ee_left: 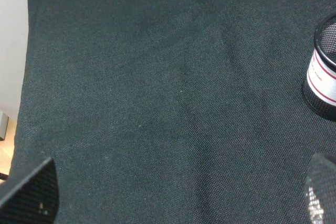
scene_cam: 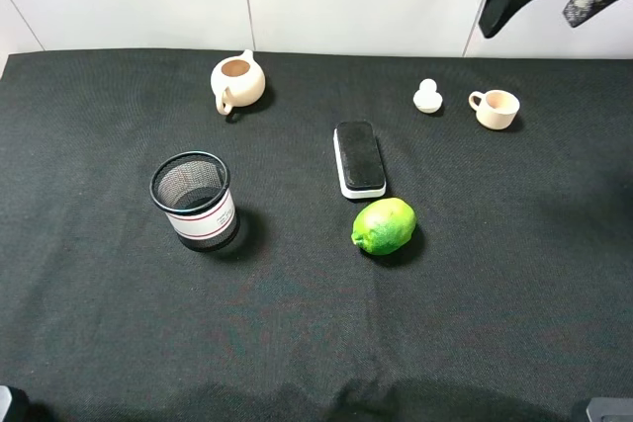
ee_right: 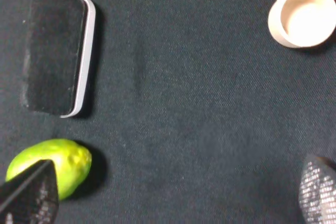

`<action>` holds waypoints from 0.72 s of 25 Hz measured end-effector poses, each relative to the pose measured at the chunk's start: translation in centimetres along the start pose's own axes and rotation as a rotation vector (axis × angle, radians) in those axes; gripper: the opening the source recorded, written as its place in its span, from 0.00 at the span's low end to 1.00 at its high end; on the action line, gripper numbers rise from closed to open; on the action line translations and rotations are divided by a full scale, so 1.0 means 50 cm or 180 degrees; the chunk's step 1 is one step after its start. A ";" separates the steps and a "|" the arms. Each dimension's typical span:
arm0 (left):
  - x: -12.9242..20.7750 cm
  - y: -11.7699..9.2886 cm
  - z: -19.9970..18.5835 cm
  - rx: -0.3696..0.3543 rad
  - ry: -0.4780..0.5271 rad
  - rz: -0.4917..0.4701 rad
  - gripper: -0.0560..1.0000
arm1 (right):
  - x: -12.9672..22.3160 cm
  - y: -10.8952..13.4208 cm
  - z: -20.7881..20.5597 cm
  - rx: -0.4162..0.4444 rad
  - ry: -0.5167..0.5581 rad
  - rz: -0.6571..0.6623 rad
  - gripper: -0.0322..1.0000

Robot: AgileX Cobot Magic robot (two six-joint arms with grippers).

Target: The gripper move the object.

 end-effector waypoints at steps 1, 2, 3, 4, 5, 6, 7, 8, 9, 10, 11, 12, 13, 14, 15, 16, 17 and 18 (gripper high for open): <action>0.000 0.000 0.000 0.0000 0.0000 0.0000 0.99 | 0.009 0.001 -0.009 0.0001 -0.0020 -0.0003 0.70; 0.000 0.000 0.000 0.0000 0.0000 0.0000 0.99 | 0.016 0.003 -0.018 0.0003 -0.0052 -0.0006 0.70; 0.000 0.000 0.000 0.0000 0.0000 0.0000 0.99 | 0.024 0.004 -0.024 0.0004 -0.0069 -0.0007 0.70; 0.000 0.000 0.000 0.0000 0.0000 0.0000 0.99 | 0.032 0.005 -0.033 0.0006 -0.0097 -0.0010 0.70; 0.000 0.000 0.000 0.0000 0.0000 0.0000 0.99 | 0.040 0.007 -0.042 0.0011 -0.0131 -0.0015 0.70; 0.000 0.000 0.000 0.0000 0.0000 0.0000 0.99 | 0.048 0.008 -0.050 0.0015 -0.0157 -0.0019 0.70; 0.000 0.000 0.000 0.0000 0.0000 0.0000 0.99 | 0.056 0.008 -0.056 0.0022 -0.0172 -0.0023 0.70; 0.000 0.000 0.000 0.0000 0.0000 0.0000 0.99 | 0.064 0.010 -0.063 0.0023 -0.0197 -0.0025 0.70; 0.000 0.000 0.000 0.0000 0.0000 0.0000 0.99 | 0.073 0.011 -0.072 0.0025 -0.0229 -0.0029 0.70; 0.000 0.000 0.000 0.0000 0.0000 0.0000 0.99 | 0.080 0.012 -0.078 0.0026 -0.0251 -0.0031 0.70; 0.000 0.000 0.000 0.0000 0.0000 0.0000 0.99 | 0.087 0.013 -0.086 0.0029 -0.0289 -0.0035 0.70; 0.000 0.000 0.000 0.0000 0.0000 0.0000 0.99 | 0.095 0.015 -0.095 0.0032 -0.0328 -0.0039 0.70; 0.000 0.000 0.000 0.0000 0.0000 0.0000 0.99 | 0.102 0.016 -0.104 0.0035 -0.0374 -0.0044 0.70; 0.000 0.000 0.000 0.0000 0.0000 0.0000 0.99 | 0.109 0.017 -0.112 0.0037 -0.0408 -0.0048 0.70; 0.000 0.000 0.000 0.0000 0.0000 0.0000 0.99 | 0.117 0.019 -0.121 0.0040 -0.0455 -0.0052 0.70; 0.000 0.000 0.000 0.0000 0.0000 0.0000 0.99 | 0.125 0.020 -0.130 0.0049 -0.0499 -0.0059 0.70; 0.000 0.000 0.000 0.0000 0.0000 0.0000 0.99 | 0.135 0.021 -0.138 0.0057 -0.0534 -0.0064 0.70; 0.000 0.000 0.000 0.0000 0.0000 0.0000 0.99 | 0.144 0.021 -0.142 0.0065 -0.0555 -0.0068 0.70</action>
Point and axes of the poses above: a point on each arm's last joint axis where the gripper is mounted, z pointing out along that axis toward the gripper, y along the wrist's bending axis when the last joint is at zero, x = y × z, the point moved 2 cm from there along z, pointing out along that axis toward the gripper, and after that the axes turned 3 degrees about -z, right-handed, at the moved point
